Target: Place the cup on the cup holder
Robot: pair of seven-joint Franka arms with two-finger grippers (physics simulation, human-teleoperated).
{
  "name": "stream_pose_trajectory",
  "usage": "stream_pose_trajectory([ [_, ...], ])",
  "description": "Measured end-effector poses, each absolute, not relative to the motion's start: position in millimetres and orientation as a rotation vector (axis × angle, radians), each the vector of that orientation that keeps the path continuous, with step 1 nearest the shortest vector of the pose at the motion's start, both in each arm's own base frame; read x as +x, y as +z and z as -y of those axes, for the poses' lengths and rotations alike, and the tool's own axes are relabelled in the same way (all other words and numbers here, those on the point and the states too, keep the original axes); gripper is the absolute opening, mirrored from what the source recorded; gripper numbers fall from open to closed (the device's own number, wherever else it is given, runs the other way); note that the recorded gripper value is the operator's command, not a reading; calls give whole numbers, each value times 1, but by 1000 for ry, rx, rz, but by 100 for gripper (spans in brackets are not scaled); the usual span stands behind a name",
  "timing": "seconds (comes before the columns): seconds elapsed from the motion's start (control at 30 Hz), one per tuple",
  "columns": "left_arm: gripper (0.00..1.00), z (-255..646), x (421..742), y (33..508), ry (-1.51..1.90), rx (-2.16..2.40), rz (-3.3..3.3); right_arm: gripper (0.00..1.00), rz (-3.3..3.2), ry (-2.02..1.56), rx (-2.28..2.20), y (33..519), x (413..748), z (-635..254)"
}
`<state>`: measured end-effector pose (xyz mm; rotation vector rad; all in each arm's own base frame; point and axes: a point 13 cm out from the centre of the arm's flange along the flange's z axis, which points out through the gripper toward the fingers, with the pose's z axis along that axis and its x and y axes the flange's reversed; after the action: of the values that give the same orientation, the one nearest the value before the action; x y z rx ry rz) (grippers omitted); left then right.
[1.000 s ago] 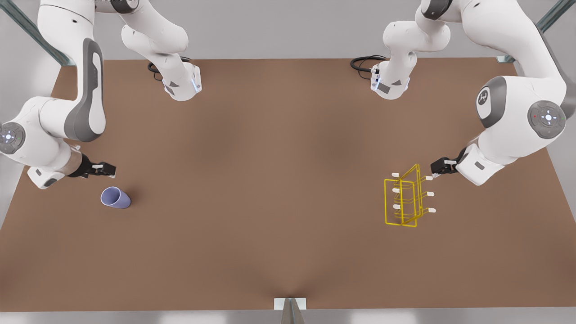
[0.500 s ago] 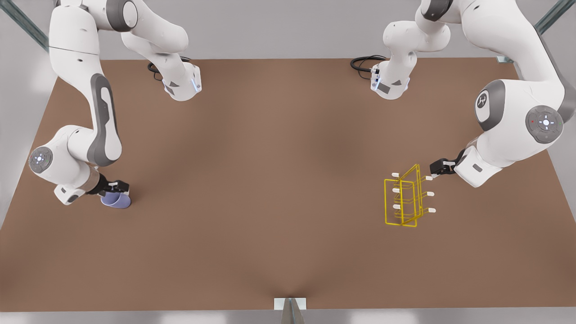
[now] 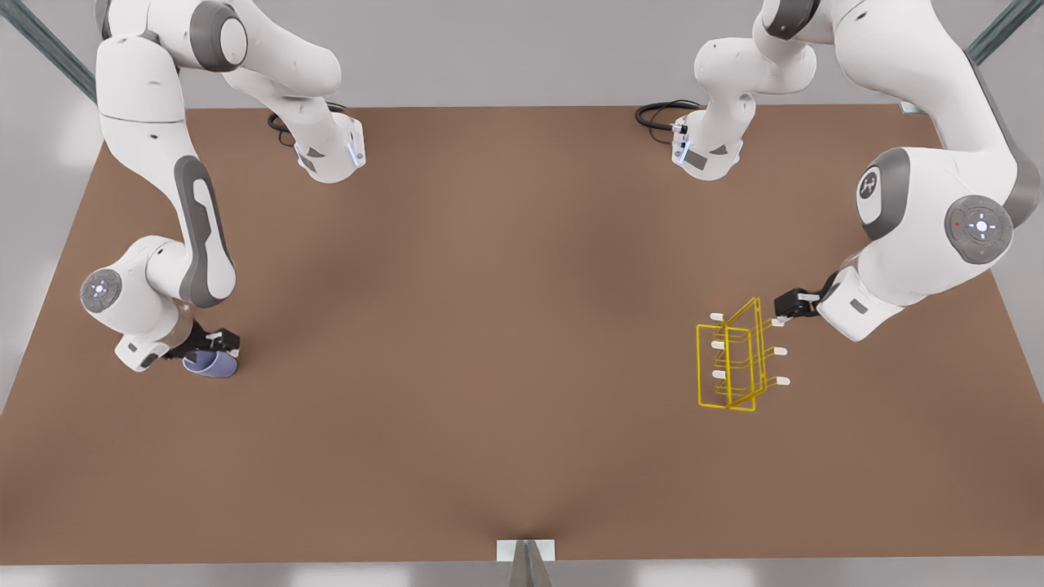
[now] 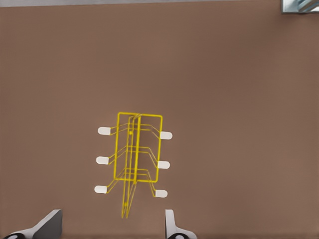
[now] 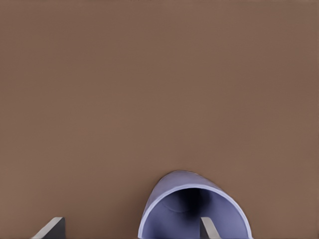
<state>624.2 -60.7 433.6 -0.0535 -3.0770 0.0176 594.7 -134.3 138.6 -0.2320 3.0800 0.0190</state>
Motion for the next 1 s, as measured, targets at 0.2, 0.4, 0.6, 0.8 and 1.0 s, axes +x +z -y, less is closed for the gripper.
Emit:
stream_pose_trajectory([
  [0.2, 100, 62, 624, 434, 18, -55, 3076, 100, -3095, 43, -231, 116, 579, 139],
  [0.4, 100, 62, 624, 433, 18, -54, 3075, 75, -3098, 57, -230, 102, 571, 143],
  [0.6, 100, 62, 625, 429, 19, -52, 3071, 54, -3115, -119, -171, 88, 569, 170],
  [0.8, 100, 63, 625, 430, 20, -51, 3071, 21, -3098, 5, -134, 89, 571, 158],
  [1.0, 100, 64, 624, 432, 20, -52, 3072, 21, -3004, 38, -298, 158, 597, 114],
])
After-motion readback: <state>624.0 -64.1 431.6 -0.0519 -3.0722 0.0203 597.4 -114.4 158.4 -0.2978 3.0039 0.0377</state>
